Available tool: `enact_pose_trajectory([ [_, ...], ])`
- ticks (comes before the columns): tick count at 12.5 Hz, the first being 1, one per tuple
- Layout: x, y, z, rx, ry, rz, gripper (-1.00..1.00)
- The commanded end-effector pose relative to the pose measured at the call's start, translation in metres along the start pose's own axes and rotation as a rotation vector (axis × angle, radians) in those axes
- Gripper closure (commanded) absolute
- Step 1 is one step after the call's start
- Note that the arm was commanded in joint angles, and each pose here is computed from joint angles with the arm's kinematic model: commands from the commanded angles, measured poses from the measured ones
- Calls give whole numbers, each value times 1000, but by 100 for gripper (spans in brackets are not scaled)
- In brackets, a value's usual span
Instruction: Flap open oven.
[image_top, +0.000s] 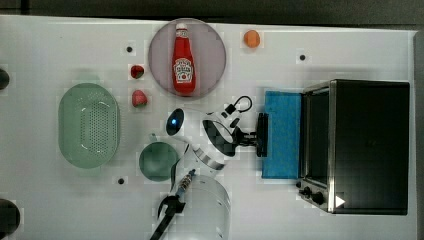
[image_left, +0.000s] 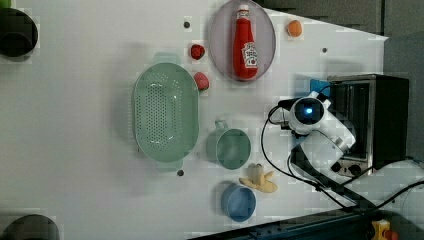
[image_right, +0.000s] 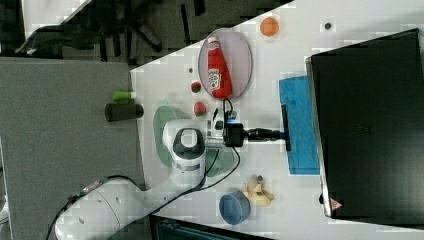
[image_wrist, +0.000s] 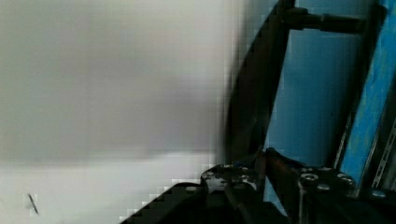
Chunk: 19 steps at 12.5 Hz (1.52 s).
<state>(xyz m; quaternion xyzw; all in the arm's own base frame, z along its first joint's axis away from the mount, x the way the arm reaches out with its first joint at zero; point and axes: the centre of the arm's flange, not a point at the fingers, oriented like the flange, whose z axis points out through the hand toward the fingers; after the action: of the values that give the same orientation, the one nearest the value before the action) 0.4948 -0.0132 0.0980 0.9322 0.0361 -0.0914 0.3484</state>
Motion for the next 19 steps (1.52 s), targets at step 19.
enact_pose_trajectory([
  [19, -19, 220, -243, 708, -34, 826, 65],
])
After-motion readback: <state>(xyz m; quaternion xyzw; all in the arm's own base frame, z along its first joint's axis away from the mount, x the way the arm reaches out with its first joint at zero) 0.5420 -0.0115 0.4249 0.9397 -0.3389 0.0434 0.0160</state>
